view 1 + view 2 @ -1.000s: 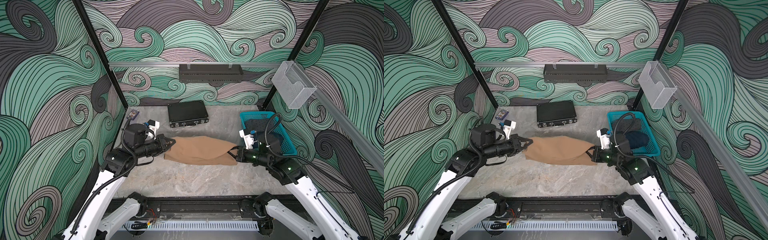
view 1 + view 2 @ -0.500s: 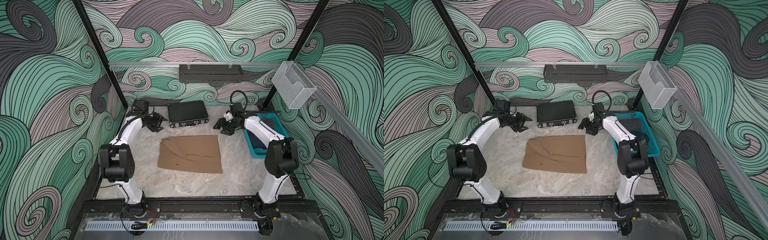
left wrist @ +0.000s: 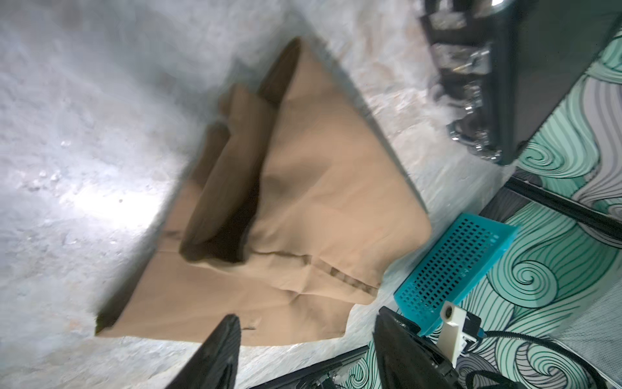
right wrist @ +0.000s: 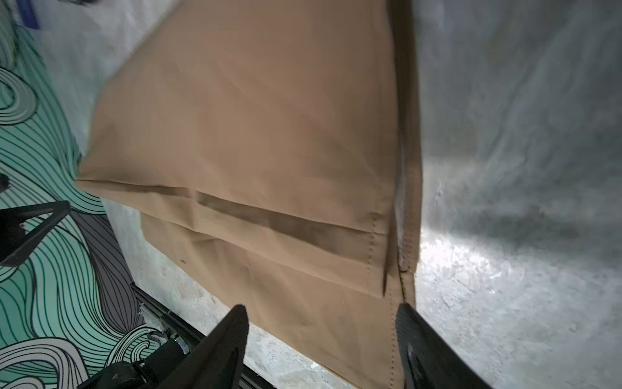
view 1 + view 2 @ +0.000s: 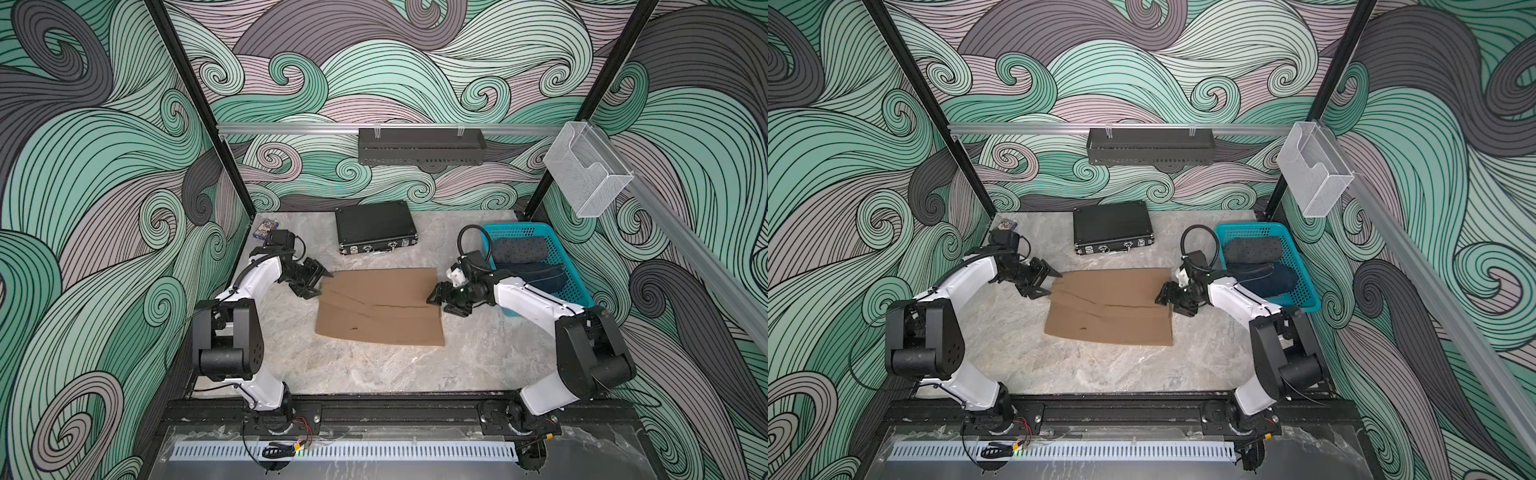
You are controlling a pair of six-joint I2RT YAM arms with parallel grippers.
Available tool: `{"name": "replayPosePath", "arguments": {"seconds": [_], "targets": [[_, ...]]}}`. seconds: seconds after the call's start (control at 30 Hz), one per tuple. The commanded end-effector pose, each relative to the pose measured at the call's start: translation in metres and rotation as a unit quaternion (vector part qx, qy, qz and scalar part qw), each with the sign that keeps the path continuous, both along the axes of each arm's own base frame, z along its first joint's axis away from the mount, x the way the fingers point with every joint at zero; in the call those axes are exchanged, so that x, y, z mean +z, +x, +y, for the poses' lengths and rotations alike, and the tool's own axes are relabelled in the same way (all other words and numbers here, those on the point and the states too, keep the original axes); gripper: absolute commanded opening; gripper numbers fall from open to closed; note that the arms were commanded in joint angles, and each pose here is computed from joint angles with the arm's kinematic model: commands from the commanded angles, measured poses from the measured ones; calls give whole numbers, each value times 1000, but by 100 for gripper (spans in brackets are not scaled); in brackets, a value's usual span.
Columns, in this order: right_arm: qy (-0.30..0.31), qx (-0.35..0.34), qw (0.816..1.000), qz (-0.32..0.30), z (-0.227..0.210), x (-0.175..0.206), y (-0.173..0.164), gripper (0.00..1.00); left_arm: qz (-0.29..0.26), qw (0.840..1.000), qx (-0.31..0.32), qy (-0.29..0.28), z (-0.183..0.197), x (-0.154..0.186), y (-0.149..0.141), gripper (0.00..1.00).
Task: Roll up the skirts
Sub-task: Fold the skirt at the center of the board.
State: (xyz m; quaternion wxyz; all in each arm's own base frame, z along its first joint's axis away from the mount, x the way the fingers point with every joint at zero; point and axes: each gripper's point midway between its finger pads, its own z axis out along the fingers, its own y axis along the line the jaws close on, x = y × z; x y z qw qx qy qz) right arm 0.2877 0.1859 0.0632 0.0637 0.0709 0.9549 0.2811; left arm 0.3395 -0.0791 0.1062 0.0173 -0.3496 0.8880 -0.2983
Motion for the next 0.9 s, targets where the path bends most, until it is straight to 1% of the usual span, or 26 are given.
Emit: {"name": "replayPosePath", "arguments": {"seconds": [0.0, 0.03, 0.13, 0.27, 0.33, 0.43, 0.5, 0.57, 0.6, 0.63, 0.7, 0.8, 0.87], "targets": [[13, -7, 1000, 10, 7, -13, 4, 68, 9, 1000, -8, 18, 5, -11, -9, 64], [9, -6, 1000, 22, 7, -20, 3, 65, 9, 1000, -9, 18, 5, -15, -8, 64], [-10, -8, 999, 46, 4, -31, 3, 62, 26, 999, -21, 31, 8, -26, -6, 64], [5, -10, 999, 48, 10, -32, 6, 56, 31, 998, -32, 33, 8, -35, 0, 63], [6, -8, 999, 50, 13, -32, 6, 55, 26, 999, -32, 34, 9, -36, 4, 61], [10, -4, 999, 51, 15, -30, 6, 52, 31, 998, -32, 34, 9, -39, 8, 58], [5, 0, 999, 52, 14, -28, 4, 51, 36, 998, -32, 33, 9, -42, 8, 56], [-2, 2, 999, 46, 11, -25, 3, 51, 38, 998, -31, 35, 9, -46, 8, 51], [-8, 3, 999, 43, 9, -22, 2, 50, 40, 998, -32, 34, 8, -48, 8, 47], [-13, 1, 999, 38, 6, -21, 0, 50, 42, 998, -31, 33, 8, -49, 8, 46], [-22, -4, 999, 25, 1, -15, -2, 51, 42, 998, -33, 31, 7, -49, 7, 47], [-19, -4, 1000, 13, -1, -10, -6, 52, 36, 998, -37, 33, 6, -45, 5, 56], [-16, -2, 1000, 19, 1, -11, -7, 52, 28, 998, -37, 40, 8, -43, 3, 58]]}}
